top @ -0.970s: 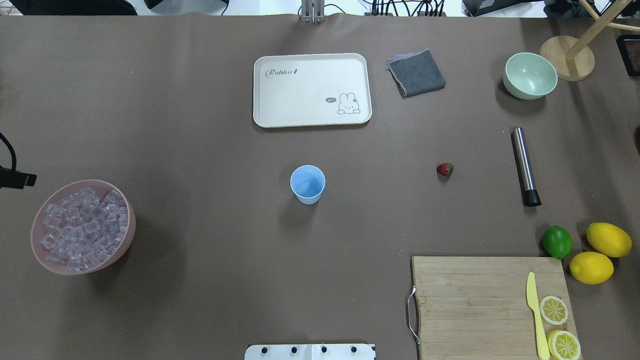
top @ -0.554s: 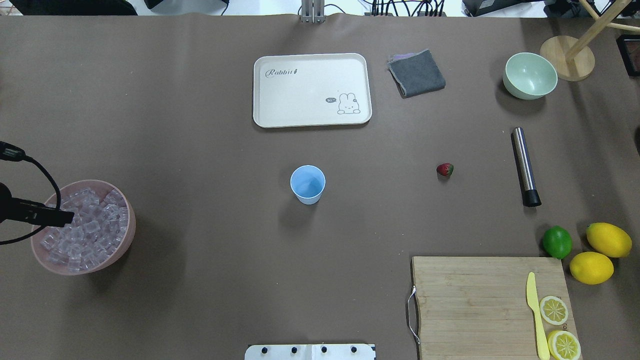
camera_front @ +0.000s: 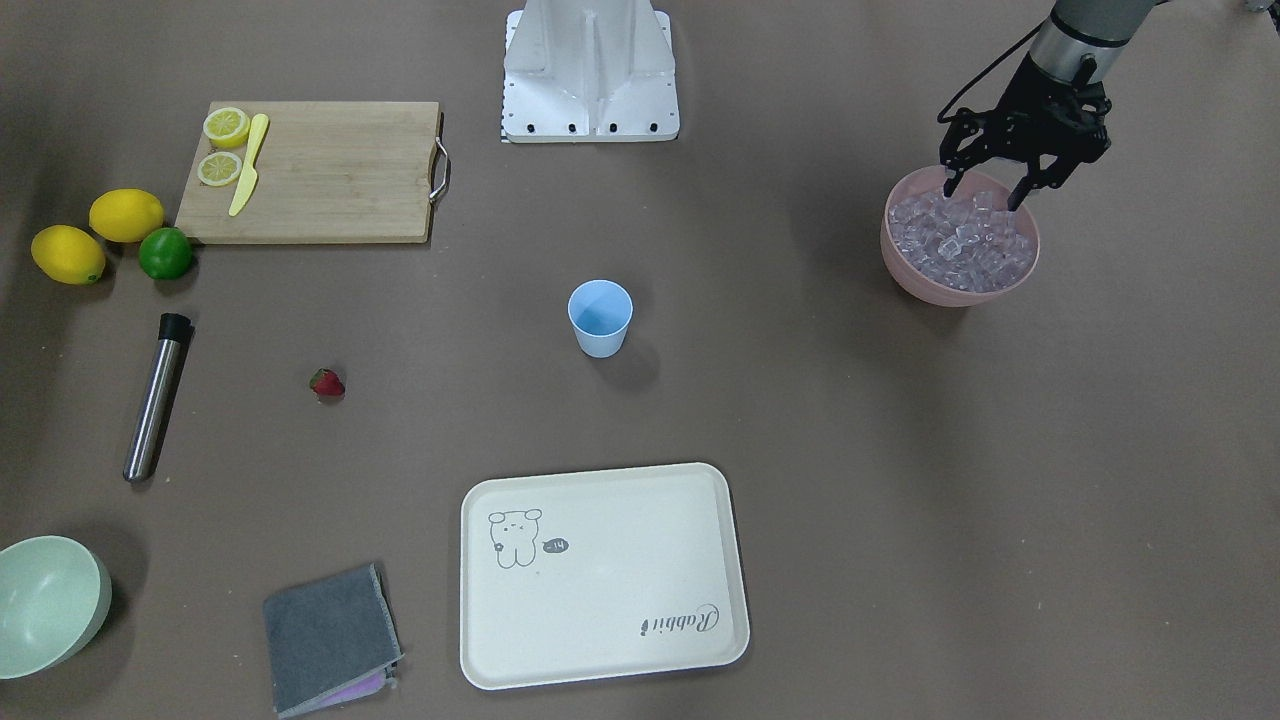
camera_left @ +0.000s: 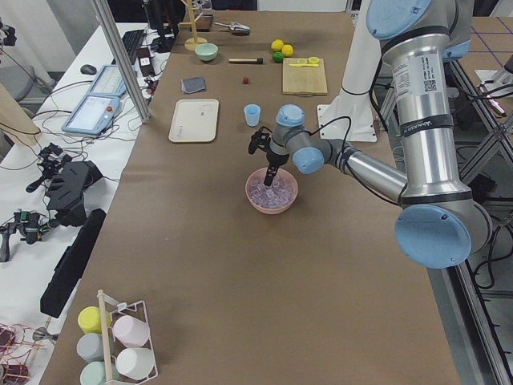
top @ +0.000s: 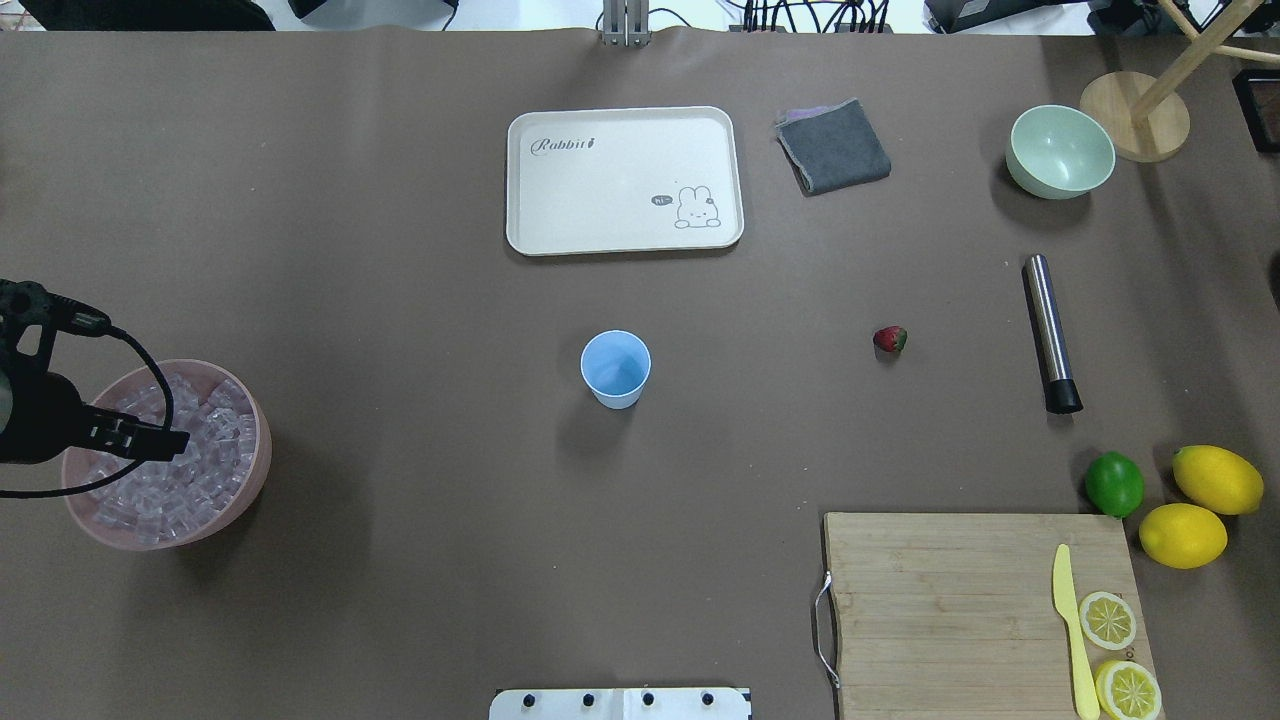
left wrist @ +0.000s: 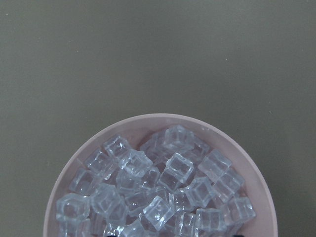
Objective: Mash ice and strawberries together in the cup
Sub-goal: 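Lower the left gripper into the pink bowl of ice cubes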
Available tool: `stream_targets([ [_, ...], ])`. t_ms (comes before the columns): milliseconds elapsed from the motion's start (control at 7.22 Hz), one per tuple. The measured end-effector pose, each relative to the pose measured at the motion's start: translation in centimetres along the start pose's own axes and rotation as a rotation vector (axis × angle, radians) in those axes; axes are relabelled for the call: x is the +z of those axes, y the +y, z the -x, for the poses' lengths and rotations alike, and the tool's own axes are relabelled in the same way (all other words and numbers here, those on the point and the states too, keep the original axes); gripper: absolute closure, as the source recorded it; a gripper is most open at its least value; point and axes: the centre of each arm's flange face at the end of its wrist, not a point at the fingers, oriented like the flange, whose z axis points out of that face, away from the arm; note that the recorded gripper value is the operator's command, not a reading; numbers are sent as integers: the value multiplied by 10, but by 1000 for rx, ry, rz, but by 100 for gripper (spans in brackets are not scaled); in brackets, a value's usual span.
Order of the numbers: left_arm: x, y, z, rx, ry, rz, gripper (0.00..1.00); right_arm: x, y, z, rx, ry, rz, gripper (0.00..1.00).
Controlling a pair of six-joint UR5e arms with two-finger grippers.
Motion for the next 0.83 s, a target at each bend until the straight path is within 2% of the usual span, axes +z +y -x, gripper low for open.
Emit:
stream_targets([
  [416, 18, -7, 1, 6, -10, 11, 18, 2, 3, -2, 5, 0, 5, 0],
  [831, 36, -7, 11, 108, -31, 34, 18, 2, 3, -3, 5, 0, 5, 0],
])
